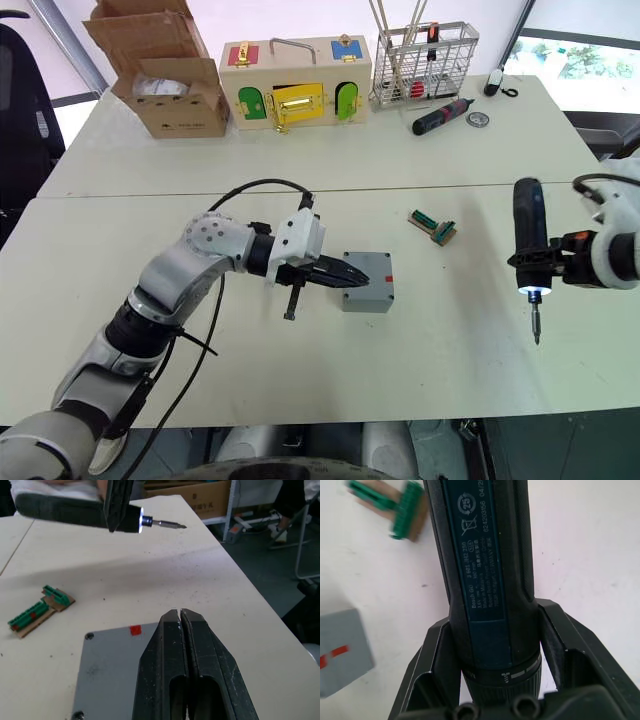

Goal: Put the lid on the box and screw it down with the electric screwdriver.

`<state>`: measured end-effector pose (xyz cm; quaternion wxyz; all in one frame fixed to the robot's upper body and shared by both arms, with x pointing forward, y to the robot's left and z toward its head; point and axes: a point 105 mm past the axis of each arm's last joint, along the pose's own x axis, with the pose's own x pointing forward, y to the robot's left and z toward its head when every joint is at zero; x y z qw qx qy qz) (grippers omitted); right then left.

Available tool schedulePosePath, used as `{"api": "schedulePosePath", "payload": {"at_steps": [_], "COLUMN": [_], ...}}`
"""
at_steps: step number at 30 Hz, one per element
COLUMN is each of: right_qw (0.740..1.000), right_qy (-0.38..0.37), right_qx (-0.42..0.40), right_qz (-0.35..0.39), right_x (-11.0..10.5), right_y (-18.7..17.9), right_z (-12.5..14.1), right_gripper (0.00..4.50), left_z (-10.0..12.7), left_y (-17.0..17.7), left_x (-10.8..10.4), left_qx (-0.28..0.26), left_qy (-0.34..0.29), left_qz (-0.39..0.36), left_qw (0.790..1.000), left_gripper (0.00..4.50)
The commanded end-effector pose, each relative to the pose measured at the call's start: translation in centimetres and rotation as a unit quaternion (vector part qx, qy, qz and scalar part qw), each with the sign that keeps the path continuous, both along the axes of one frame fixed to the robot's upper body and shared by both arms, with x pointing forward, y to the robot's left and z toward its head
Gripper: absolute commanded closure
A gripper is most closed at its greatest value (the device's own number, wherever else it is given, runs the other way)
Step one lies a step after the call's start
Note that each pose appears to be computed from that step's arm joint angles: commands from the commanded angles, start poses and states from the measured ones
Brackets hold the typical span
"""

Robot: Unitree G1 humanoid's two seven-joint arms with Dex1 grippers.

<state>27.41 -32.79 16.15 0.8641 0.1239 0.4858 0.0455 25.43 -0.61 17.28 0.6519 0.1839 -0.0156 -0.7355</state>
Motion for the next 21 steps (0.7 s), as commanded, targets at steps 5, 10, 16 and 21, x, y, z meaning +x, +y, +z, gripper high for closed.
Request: {"api": "schedulePosePath", "payload": {"at_steps": [5,10,16,21], "right_qw": [0.999,0.999,0.998,0.997], "right_qy": [-0.003,0.008,0.007,0.002], "right_qx": [-0.029,-0.041,-0.054,-0.063], "right_qz": [0.013,0.022,0.03,0.038], "right_x": [1.8,2.4,3.0,3.3], "right_y": [-1.3,-1.8,-2.2,-2.3], "right_z": [-0.4,-1.1,-1.3,-1.3], "right_gripper": [2.62,2.62,1.43,0.03], "left_z": [0.7,0.6,1.0,1.7], "left_y": [0.2,0.4,0.4,0.8], "left_x": [-0.8,-0.6,0.0,0.4], "left_qx": [-0.006,-0.008,-0.025,-0.044], "left_qy": [-0.014,-0.014,-0.009,0.001], "left_qz": [0.013,0.033,0.056,0.073], "left_qw": [1.0,0.999,0.998,0.996], "left_gripper": [4.5,4.5,4.5,4.5]}}
